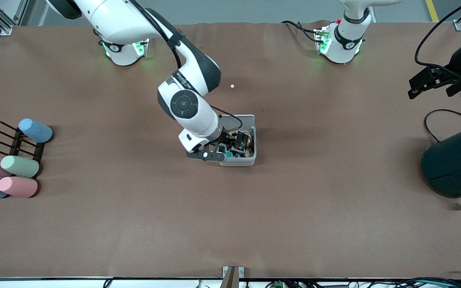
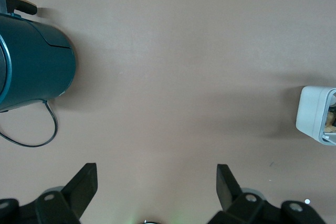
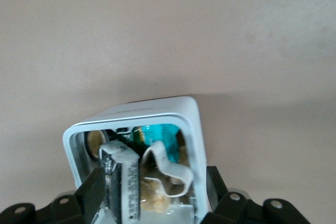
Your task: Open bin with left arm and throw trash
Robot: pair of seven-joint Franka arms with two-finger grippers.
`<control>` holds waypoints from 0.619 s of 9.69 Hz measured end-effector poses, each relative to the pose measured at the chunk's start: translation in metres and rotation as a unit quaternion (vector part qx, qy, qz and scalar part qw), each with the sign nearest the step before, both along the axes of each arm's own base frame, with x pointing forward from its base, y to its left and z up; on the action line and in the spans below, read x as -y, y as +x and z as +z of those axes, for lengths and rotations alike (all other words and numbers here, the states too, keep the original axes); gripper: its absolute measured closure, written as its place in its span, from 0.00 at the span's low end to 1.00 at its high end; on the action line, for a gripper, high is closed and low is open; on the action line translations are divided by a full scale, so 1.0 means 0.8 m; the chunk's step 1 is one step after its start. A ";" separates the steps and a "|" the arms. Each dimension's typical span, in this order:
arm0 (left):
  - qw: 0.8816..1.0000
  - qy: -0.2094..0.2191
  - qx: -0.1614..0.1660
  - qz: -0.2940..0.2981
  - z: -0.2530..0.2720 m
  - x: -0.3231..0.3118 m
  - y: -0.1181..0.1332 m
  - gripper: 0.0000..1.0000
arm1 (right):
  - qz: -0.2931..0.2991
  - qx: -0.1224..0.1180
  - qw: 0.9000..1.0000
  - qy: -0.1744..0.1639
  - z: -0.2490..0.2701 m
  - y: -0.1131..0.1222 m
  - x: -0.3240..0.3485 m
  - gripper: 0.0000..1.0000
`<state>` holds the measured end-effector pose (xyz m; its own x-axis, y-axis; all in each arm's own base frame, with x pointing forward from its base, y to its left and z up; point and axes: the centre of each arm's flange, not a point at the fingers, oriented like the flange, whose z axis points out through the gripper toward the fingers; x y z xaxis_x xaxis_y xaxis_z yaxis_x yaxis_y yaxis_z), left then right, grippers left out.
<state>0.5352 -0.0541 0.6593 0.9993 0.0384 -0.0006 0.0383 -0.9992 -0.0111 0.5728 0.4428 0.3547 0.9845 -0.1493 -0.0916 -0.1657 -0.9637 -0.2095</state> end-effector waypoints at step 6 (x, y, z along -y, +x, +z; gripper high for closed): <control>1.000 -0.004 0.002 -0.023 0.003 0.000 0.000 0.00 | 0.077 -0.020 0.996 -0.028 0.076 0.068 0.188 0.00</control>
